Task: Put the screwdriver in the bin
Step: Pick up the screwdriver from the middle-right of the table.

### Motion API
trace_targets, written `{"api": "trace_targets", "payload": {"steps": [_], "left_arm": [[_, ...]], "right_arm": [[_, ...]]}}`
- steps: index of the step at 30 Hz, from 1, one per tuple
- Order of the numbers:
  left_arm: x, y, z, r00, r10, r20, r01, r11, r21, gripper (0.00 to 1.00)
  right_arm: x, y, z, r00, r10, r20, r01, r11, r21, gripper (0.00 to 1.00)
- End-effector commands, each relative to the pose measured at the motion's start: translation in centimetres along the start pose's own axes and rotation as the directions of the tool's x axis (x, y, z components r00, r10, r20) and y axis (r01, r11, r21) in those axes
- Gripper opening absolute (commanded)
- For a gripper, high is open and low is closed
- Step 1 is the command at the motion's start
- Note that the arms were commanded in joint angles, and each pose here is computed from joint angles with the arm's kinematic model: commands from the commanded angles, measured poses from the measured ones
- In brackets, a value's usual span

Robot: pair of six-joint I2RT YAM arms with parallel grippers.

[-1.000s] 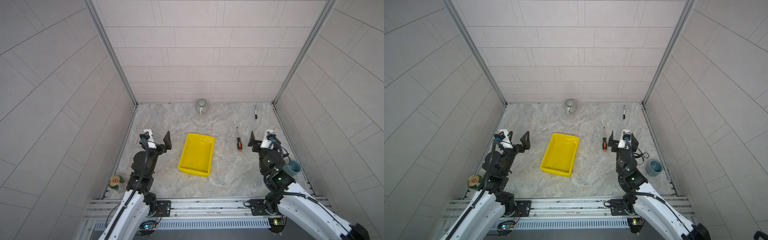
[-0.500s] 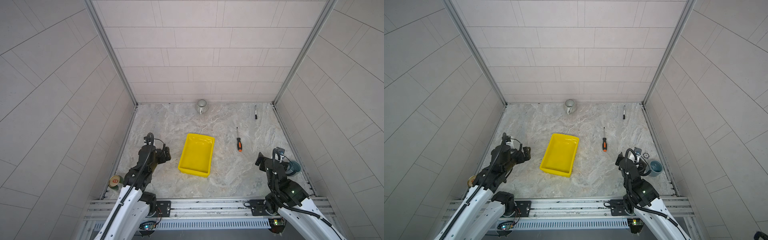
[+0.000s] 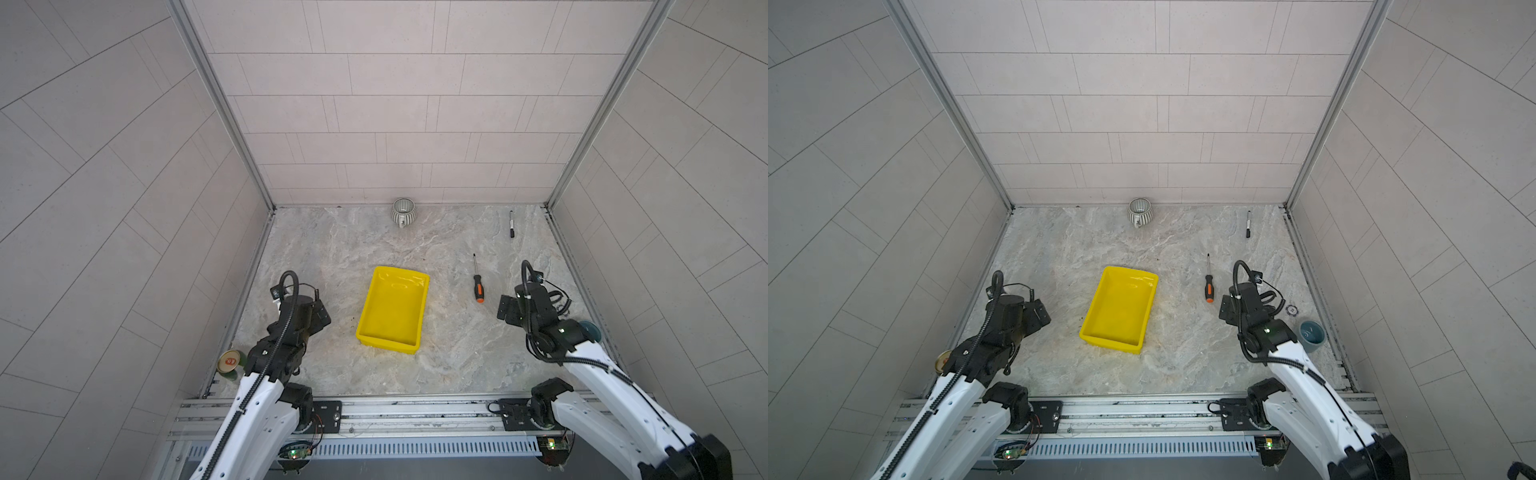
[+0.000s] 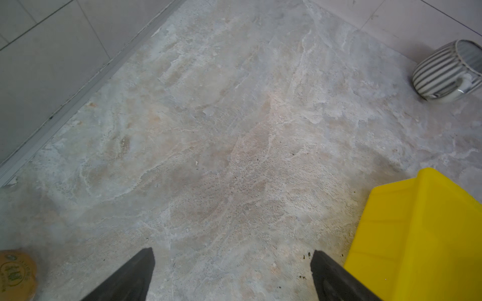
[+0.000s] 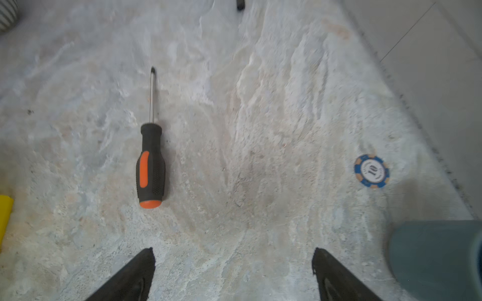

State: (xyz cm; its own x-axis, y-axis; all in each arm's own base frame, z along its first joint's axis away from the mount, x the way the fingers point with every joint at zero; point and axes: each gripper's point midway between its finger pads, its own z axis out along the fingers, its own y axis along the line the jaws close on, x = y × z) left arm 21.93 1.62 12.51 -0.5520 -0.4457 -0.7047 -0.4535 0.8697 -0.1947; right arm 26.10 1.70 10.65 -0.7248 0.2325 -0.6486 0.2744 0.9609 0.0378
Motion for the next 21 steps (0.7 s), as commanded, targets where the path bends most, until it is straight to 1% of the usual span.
{"api": "trace_targets", "payload": {"steps": [1, 2, 4, 6, 11, 16, 18, 19, 21], "left_arm": [[0.6, 1.7, 0.3, 0.999, -0.037, -0.001, 0.036, 0.996, -0.080, 1.00], [0.6, 1.6, 0.4, 0.999, -0.035, -0.005, 0.034, 0.996, -0.080, 1.00], [0.8, 1.4, 0.6, 1.000, -0.024, -0.017, 0.023, 0.997, -0.076, 1.00], [0.9, 1.2, 0.8, 0.999, -0.015, -0.031, 0.012, 0.997, -0.073, 1.00], [1.3, 0.4, 1.4, 0.998, 0.006, -0.066, -0.009, 0.999, -0.051, 0.96], [1.5, -0.4, 1.6, 0.997, 0.022, -0.076, -0.023, 1.000, -0.005, 0.95], [1.7, -1.2, 1.7, 0.996, 0.035, -0.084, -0.032, 0.999, 0.040, 0.95], [1.9, -1.9, 1.7, 0.994, 0.048, -0.097, -0.040, 0.996, 0.081, 0.94], [2.3, -3.5, 1.4, 0.989, 0.076, -0.123, -0.056, 0.985, 0.164, 0.89]], "right_arm": [[-0.5, 3.8, 0.9, 0.990, -0.051, -0.131, 0.034, 0.991, -0.130, 0.85], [-0.7, 4.2, 1.4, 0.985, -0.061, -0.161, 0.041, 0.992, -0.122, 0.81], [-0.5, 4.5, 2.5, 0.964, -0.126, -0.232, 0.105, 0.989, -0.102, 0.70], [-0.5, 4.9, 3.4, 0.944, -0.145, -0.296, 0.126, 0.989, -0.081, 0.63], [-0.1, 6.1, 5.7, 0.901, -0.167, -0.401, 0.149, 0.986, -0.075, 0.60], [0.2, 6.2, 7.4, 0.889, -0.176, -0.423, 0.170, 0.984, -0.051, 0.58], [0.5, 6.1, 7.9, 0.881, -0.181, -0.437, 0.180, 0.983, -0.043, 0.58], [0.7, 6.1, 8.2, 0.879, -0.183, -0.440, 0.184, 0.982, -0.041, 0.58], [0.8, 6.1, 8.7, 0.877, -0.188, -0.442, 0.192, 0.981, -0.036, 0.57]]}}
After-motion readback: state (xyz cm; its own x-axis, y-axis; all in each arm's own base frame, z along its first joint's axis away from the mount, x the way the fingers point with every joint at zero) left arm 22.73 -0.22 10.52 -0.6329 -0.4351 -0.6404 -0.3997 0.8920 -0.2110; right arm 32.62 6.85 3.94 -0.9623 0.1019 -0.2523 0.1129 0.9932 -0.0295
